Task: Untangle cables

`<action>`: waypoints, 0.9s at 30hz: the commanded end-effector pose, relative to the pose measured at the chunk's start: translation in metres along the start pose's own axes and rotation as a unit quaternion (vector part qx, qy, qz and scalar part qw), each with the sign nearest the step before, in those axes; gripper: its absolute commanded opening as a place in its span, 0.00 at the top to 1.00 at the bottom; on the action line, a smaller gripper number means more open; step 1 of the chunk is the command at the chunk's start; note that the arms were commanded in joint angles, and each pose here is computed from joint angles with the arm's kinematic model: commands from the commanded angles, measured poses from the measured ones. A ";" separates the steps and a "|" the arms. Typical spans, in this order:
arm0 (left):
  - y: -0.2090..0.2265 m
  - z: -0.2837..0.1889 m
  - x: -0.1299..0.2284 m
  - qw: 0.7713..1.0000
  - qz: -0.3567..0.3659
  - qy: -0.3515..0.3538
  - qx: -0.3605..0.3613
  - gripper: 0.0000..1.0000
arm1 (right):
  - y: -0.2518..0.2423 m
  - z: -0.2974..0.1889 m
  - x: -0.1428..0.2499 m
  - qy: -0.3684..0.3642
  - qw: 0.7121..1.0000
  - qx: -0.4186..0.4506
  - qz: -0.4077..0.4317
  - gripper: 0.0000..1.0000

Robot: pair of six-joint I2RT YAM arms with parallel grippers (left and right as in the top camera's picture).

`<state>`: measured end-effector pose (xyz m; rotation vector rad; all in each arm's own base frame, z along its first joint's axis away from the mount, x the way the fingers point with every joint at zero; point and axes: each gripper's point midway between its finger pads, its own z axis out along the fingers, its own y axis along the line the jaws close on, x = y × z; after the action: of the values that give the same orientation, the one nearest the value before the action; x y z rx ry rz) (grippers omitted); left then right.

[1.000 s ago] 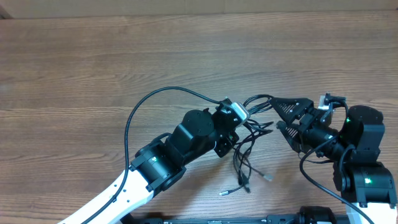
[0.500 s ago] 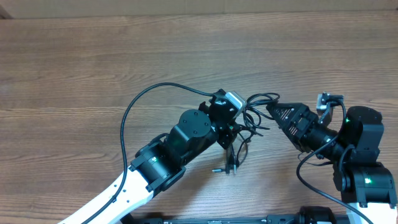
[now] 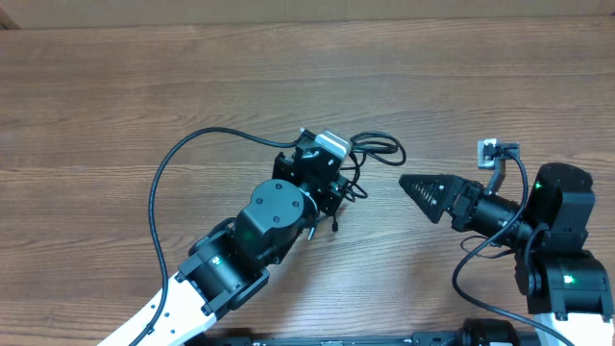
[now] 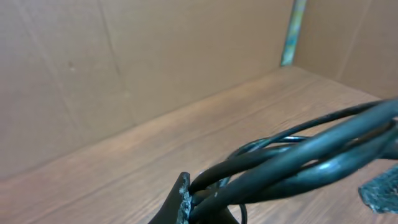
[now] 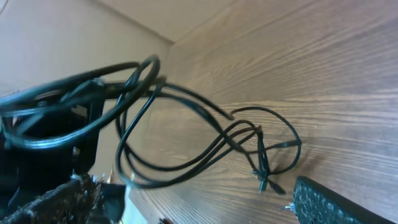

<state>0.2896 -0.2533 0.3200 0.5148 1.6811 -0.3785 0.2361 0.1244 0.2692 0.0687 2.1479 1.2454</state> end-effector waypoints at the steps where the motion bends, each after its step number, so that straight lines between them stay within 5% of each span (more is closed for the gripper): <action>1: 0.000 -0.007 -0.032 0.999 0.011 -0.052 0.006 0.96 | 0.028 -0.005 0.005 0.015 0.994 -0.059 -0.087 0.01; 8: -0.047 -0.021 -0.066 0.981 -0.030 -0.120 0.151 0.96 | 0.043 -0.008 0.013 0.032 0.985 -0.106 -0.136 0.01; 20: -0.055 -0.032 -0.093 0.966 -0.059 -0.171 0.184 0.96 | 0.075 -0.021 0.034 0.059 0.946 -0.218 -0.234 0.01; 27: -0.067 -0.046 -0.111 0.948 -0.078 -0.206 0.231 0.96 | 0.056 -0.013 0.027 0.047 0.960 -0.160 -0.223 0.01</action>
<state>0.2456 -0.2991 0.4116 0.5819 1.3002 -0.8553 0.1881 0.1572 0.3029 -0.5931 1.8595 1.3984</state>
